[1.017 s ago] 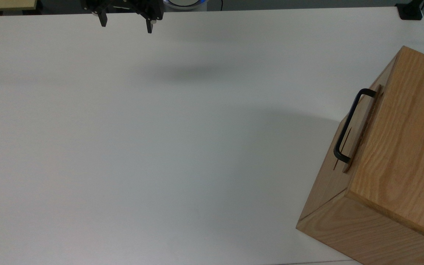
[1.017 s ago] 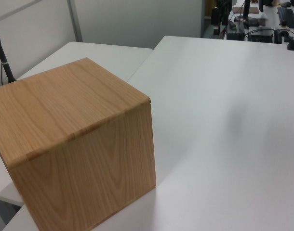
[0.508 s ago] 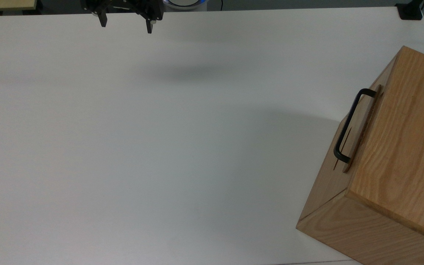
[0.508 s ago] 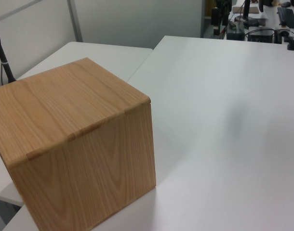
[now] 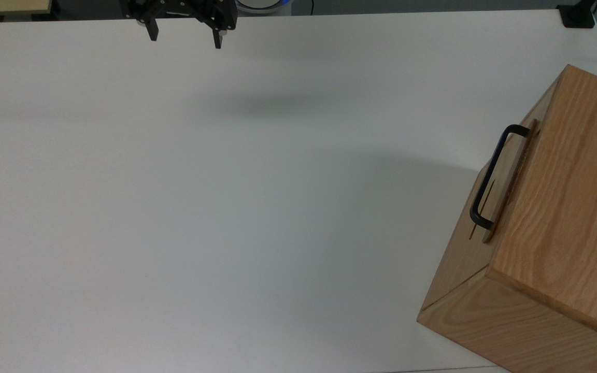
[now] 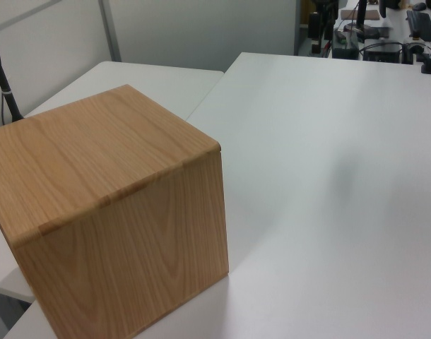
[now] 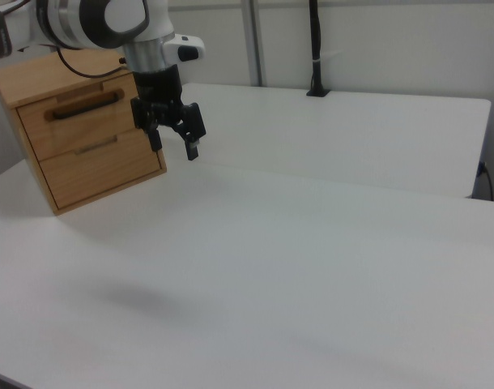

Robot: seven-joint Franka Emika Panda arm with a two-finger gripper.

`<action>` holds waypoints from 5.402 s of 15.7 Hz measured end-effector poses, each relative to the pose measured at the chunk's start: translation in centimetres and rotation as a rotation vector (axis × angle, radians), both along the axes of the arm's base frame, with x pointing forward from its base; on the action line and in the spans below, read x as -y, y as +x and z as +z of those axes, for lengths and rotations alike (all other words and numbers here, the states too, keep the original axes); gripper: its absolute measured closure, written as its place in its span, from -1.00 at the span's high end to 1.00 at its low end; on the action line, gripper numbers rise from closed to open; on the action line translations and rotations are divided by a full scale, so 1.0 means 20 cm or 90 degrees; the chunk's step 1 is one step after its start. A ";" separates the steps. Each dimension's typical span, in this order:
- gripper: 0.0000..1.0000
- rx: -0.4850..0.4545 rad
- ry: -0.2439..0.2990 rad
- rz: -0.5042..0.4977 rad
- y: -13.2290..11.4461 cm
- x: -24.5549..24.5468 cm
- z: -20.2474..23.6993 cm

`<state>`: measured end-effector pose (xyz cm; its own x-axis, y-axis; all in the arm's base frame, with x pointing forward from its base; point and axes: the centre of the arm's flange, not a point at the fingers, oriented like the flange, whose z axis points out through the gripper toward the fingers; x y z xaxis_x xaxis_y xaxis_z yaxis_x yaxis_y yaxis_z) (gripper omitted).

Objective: Open the drawer by sliding it
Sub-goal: 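Move the open gripper toward the black drawer handle of the wooden cabinet, then lower the gripper onto the black handle and close it around the bar, then pull the handle away from the cabinet, sliding the drawer out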

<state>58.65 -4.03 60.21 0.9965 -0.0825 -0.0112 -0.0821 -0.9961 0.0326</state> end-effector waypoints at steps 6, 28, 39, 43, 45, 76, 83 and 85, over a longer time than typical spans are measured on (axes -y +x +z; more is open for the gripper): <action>1.00 0.012 0.064 -0.035 0.06 -0.18 -0.06; 0.89 0.139 0.360 -0.193 0.44 -1.34 -0.28; 0.26 0.223 0.413 -0.251 0.50 -1.59 -0.28; 0.19 0.217 0.409 -0.249 0.51 -1.62 -0.34; 0.15 0.211 0.404 -0.246 0.51 -1.65 -0.39; -0.71 0.166 0.376 -0.229 0.54 -1.16 -0.33; -0.71 0.112 0.360 -0.217 0.44 -0.84 -0.30; -0.71 0.100 0.358 -0.211 0.41 -0.75 -0.30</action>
<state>66.89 11.05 54.28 0.9130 -0.4080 0.0013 -0.3475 -0.7793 -0.5214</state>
